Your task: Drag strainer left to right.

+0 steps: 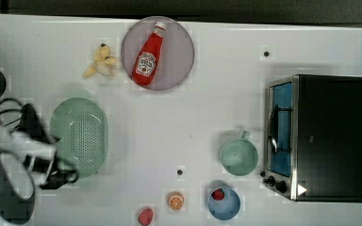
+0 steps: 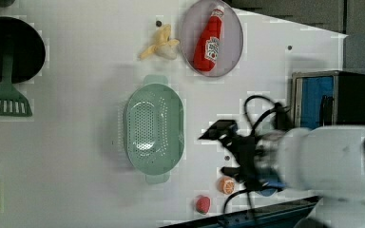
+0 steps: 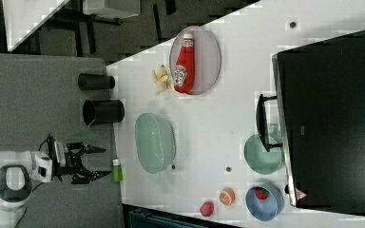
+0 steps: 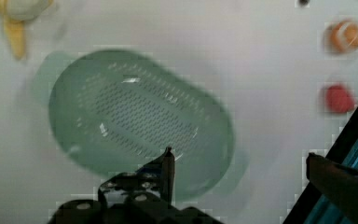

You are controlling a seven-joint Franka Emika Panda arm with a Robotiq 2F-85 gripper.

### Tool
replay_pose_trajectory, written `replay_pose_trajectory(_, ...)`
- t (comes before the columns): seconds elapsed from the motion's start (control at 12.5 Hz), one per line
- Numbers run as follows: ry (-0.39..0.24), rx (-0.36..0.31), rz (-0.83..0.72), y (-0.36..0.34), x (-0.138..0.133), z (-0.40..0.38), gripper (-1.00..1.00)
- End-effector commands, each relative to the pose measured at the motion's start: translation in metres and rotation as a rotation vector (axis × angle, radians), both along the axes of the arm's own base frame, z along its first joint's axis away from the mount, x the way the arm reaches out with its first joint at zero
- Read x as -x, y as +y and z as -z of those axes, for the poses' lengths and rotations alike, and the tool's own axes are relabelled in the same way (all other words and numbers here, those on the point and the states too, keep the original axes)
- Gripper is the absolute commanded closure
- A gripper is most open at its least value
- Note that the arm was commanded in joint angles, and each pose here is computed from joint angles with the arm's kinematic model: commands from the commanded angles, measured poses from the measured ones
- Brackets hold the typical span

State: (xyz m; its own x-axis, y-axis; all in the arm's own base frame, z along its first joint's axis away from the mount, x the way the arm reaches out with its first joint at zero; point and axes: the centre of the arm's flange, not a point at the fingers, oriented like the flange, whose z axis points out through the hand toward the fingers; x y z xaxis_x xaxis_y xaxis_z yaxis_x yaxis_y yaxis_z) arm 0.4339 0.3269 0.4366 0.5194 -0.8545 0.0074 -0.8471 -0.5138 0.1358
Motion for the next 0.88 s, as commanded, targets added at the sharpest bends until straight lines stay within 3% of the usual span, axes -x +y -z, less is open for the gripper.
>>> replay_pose_trajectory(0.08, -0.032, -0.033, 0.328, 0.009, -0.019, 0.027, -1.00)
replay_pose_trajectory(0.32, 0.021, -0.046, 0.366, 0.013, -0.021, 0.103, -1.00)
replay_pose_trajectory(0.48, 0.034, -0.109, 0.450, 0.019, -0.028, 0.149, -1.00)
replay_pose_trajectory(0.64, 0.018, -0.160, 0.469, 0.025, -0.036, 0.188, -1.00)
replay_pose_trajectory(0.88, -0.002, -0.154, 0.488, 0.016, -0.043, 0.236, -1.00)
